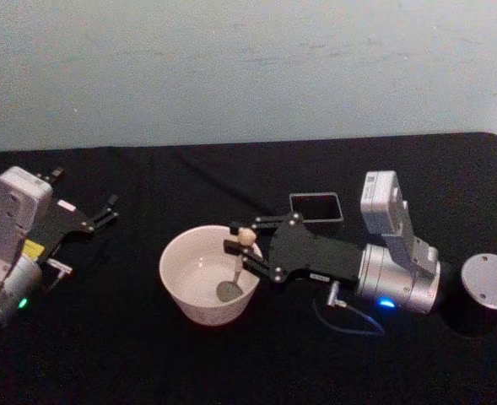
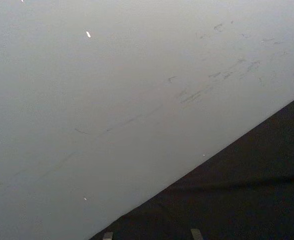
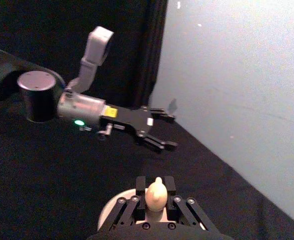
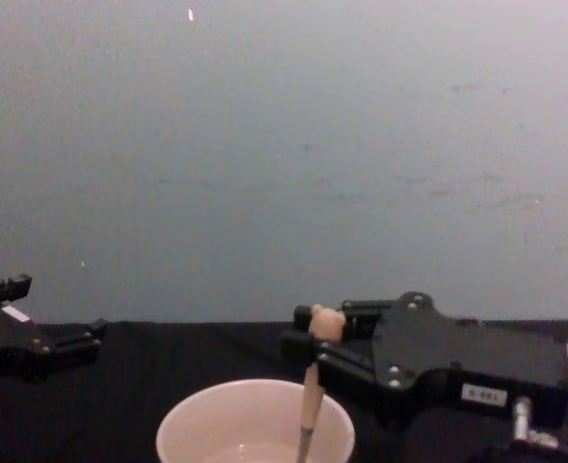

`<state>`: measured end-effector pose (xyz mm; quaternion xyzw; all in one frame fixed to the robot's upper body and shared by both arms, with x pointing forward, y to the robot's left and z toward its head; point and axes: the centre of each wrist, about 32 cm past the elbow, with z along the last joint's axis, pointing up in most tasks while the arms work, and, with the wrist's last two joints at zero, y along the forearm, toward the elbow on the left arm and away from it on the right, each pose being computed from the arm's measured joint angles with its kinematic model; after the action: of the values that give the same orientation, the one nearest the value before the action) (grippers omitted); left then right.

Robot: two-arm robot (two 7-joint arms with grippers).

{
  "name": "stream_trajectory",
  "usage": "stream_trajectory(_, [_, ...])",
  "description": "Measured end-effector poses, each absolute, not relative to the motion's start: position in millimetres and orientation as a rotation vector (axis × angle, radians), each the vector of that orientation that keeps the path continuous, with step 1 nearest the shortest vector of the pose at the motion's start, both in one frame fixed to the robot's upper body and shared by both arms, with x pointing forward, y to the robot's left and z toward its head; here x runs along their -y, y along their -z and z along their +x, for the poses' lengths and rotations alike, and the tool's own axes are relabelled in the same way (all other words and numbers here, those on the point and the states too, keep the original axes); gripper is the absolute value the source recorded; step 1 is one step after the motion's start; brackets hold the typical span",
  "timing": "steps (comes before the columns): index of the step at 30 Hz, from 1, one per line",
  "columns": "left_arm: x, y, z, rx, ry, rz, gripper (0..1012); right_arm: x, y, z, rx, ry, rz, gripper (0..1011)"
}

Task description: Pick up the stirring spoon with one hand, stir inside the cup, then place it back in its original position.

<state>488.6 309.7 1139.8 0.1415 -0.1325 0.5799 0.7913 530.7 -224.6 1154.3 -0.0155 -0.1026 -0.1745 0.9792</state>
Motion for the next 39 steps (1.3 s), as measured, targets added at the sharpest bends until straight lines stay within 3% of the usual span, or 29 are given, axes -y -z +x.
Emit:
stream_trajectory(9, [-310, -1140, 489, 0.285, -1.248, 0.304, 1001, 207, -1151, 527, 0.181, 0.317, -0.007, 214])
stream_trajectory(20, [-310, -1140, 489, 0.285, -1.248, 0.304, 1001, 187, -1146, 544, 0.169, 0.380, 0.006, 214])
stream_trajectory(39, [-310, -1140, 489, 0.285, -1.248, 0.304, 1001, 202, -1148, 552, 0.197, 0.451, -0.011, 214])
